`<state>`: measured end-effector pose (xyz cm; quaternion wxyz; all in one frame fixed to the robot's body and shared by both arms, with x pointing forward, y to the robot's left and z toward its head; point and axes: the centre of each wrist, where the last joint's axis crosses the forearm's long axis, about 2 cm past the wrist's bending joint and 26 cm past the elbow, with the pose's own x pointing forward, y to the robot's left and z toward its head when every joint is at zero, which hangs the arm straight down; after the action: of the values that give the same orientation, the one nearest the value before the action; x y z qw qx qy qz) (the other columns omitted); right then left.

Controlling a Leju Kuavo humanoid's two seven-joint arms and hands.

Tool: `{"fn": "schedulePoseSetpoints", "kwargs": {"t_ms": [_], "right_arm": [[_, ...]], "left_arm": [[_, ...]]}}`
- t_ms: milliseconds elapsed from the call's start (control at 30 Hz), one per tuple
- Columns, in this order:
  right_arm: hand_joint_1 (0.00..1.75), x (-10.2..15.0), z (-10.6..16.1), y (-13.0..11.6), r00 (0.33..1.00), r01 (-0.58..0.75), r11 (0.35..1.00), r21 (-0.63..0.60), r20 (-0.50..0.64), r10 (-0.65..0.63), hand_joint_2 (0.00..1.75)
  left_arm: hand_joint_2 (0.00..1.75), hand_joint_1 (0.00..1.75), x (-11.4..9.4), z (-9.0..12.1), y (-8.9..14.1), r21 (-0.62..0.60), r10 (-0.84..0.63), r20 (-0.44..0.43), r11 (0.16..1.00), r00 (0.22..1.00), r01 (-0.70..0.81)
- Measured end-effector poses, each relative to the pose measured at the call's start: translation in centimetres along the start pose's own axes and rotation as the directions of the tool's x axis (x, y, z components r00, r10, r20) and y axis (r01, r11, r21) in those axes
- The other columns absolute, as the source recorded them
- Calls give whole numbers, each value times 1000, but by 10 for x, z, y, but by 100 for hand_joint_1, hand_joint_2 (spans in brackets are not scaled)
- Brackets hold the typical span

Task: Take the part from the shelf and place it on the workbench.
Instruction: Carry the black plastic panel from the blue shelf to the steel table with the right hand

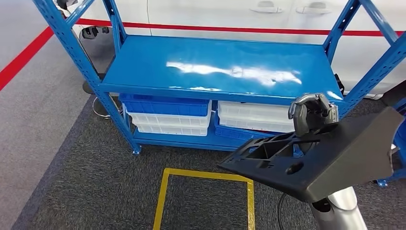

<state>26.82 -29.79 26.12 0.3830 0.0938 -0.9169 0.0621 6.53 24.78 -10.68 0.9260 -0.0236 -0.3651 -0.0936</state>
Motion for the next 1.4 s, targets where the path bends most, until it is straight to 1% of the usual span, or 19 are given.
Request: {"fn": "schedulePoseSetpoints", "kwargs": {"t_ms": [533,667,933,1400], "right_arm": [[175,2,-14,4,1000,6,1000,8,19,-6,175],[175,1,-12,4,1000,8,1000,4,12,-8,175],[175,-2,-3,5,1000,7,1000,-14,-10,-7,175],[175,-1,-6,4,1000,-6,1000,-7,-7,6,175]], "left_arm": [[0,0,-6,4,4,18,-14,-26,1000,1000,14],[0,0,-9,5,4,14,-27,-34,1000,999,28],[0,0,-6,4,5,-2,-54,-35,999,998,54],[0,0,-2,1,3,-27,-62,-26,998,998,62]]}}
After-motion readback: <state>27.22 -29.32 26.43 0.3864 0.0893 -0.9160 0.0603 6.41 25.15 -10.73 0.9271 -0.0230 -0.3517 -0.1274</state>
